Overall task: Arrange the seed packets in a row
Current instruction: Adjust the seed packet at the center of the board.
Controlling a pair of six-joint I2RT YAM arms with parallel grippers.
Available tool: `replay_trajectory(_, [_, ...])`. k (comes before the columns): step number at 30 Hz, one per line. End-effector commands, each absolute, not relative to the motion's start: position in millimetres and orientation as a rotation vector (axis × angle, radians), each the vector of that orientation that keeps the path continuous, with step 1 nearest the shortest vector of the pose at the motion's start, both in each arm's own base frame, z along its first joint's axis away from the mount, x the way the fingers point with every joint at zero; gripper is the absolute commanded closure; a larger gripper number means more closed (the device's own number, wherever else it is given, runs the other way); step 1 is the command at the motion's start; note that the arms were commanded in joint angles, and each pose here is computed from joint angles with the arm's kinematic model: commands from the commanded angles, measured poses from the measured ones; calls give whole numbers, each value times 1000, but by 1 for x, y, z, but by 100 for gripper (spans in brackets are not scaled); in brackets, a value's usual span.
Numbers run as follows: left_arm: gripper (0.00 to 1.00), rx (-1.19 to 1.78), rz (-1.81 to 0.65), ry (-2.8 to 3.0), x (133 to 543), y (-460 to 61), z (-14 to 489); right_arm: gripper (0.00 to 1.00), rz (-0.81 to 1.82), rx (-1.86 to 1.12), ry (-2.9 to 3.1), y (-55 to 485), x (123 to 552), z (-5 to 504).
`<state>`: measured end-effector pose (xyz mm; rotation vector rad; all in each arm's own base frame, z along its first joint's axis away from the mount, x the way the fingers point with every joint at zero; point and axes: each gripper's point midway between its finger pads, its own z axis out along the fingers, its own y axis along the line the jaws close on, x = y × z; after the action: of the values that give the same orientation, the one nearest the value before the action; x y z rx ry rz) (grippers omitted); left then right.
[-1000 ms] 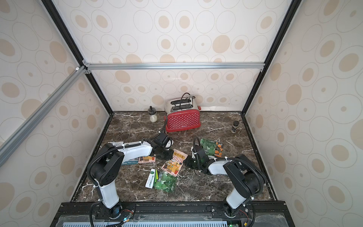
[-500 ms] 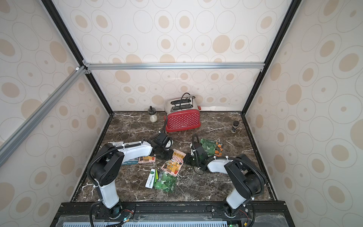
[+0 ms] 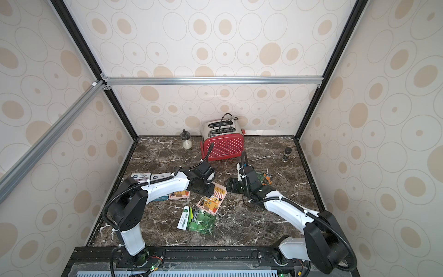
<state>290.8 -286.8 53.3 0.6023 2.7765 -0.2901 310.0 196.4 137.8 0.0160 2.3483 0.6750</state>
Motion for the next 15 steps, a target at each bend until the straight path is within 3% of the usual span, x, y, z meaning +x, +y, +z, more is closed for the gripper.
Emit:
replay_trajectory(1, [54, 696, -188, 2736, 287, -286, 66, 27, 592, 52, 2366, 163, 306, 140])
replay_trajectory(15, [53, 863, -51, 2772, 275, -299, 30, 21, 552, 207, 2217, 89, 311, 200])
